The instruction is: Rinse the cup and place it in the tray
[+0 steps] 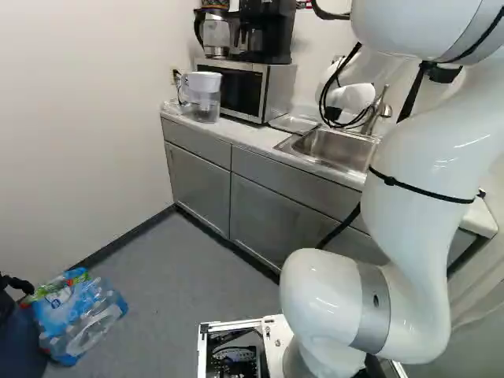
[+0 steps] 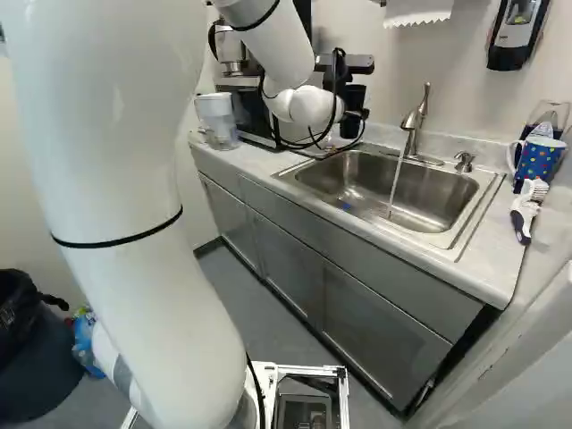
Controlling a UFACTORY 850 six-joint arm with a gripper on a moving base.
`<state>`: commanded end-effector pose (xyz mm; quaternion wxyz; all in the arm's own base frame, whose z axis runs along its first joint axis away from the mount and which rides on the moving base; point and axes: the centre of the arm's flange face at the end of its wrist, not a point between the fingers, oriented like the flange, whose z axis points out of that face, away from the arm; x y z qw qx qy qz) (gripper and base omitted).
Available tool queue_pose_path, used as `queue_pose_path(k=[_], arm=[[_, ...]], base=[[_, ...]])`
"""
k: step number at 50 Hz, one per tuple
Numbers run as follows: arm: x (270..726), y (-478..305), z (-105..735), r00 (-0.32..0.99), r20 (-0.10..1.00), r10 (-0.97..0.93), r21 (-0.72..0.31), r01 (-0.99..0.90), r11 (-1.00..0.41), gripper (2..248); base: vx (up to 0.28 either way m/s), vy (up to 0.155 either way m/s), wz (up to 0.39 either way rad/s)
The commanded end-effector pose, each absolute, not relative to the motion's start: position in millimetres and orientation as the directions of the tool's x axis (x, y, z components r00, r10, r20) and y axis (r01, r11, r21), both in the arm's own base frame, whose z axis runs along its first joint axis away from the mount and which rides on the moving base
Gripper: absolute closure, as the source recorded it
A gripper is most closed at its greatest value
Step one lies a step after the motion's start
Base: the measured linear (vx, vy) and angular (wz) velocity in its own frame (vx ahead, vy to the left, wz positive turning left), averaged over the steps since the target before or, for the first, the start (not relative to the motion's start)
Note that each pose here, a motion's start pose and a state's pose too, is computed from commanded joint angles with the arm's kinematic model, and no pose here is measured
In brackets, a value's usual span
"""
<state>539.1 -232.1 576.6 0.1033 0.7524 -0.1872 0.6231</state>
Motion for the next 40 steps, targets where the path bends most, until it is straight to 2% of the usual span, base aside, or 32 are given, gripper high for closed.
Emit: queue_pose_path(k=[40], arm=[[608.3, -196.3, 570.0, 0.156, 0.979, -0.134, -0.078, -0.322, -0.943, 125]], base=[[0.000, 0.000, 0.000]])
